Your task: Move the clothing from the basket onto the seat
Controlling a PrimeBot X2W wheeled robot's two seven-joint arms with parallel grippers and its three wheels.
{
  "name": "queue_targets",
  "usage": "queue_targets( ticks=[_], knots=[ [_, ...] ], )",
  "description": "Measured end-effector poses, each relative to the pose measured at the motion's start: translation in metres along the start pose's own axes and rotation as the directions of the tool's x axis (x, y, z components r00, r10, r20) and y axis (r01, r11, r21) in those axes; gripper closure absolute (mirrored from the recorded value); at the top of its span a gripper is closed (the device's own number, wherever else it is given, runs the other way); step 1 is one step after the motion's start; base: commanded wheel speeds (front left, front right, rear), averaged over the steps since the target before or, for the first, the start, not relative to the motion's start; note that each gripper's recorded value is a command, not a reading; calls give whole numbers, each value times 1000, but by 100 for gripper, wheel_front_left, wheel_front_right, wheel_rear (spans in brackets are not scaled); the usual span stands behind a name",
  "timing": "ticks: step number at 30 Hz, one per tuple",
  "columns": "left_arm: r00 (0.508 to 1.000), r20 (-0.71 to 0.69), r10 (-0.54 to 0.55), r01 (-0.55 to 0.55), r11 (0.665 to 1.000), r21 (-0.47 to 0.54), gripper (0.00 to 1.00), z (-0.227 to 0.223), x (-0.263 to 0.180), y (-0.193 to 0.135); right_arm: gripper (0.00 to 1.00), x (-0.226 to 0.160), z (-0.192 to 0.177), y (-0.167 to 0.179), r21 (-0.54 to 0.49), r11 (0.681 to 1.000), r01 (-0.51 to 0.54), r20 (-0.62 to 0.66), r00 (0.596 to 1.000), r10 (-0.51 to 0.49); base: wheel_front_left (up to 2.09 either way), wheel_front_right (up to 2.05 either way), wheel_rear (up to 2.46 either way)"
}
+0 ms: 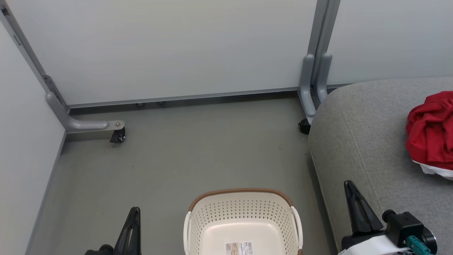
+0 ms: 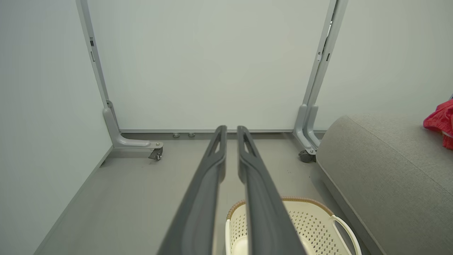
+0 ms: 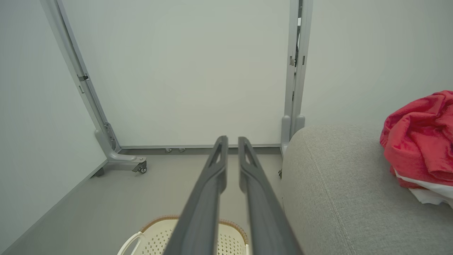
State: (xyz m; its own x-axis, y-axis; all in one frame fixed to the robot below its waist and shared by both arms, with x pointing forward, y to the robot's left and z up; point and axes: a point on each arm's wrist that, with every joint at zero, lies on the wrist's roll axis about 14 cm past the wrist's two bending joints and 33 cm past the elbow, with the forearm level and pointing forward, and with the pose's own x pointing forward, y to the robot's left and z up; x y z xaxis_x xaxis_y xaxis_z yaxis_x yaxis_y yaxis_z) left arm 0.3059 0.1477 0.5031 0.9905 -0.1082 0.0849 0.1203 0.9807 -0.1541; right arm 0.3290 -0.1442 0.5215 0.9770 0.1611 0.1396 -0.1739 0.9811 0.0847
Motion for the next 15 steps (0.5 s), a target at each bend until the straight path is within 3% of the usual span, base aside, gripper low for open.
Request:
queue_targets(
  ticks=[6,15],
  knots=[
    [999,-24,32,-34,994,-101,100,-5,0,6,100,-2,-7,-6,108,994,35,-27,999,-32,0,0,0],
    [996,-51,69,-80,961,-263,100,-9,7,15,100,2,-11,-16,275,957,86,-50,996,-75,0,0,0]
  ],
)
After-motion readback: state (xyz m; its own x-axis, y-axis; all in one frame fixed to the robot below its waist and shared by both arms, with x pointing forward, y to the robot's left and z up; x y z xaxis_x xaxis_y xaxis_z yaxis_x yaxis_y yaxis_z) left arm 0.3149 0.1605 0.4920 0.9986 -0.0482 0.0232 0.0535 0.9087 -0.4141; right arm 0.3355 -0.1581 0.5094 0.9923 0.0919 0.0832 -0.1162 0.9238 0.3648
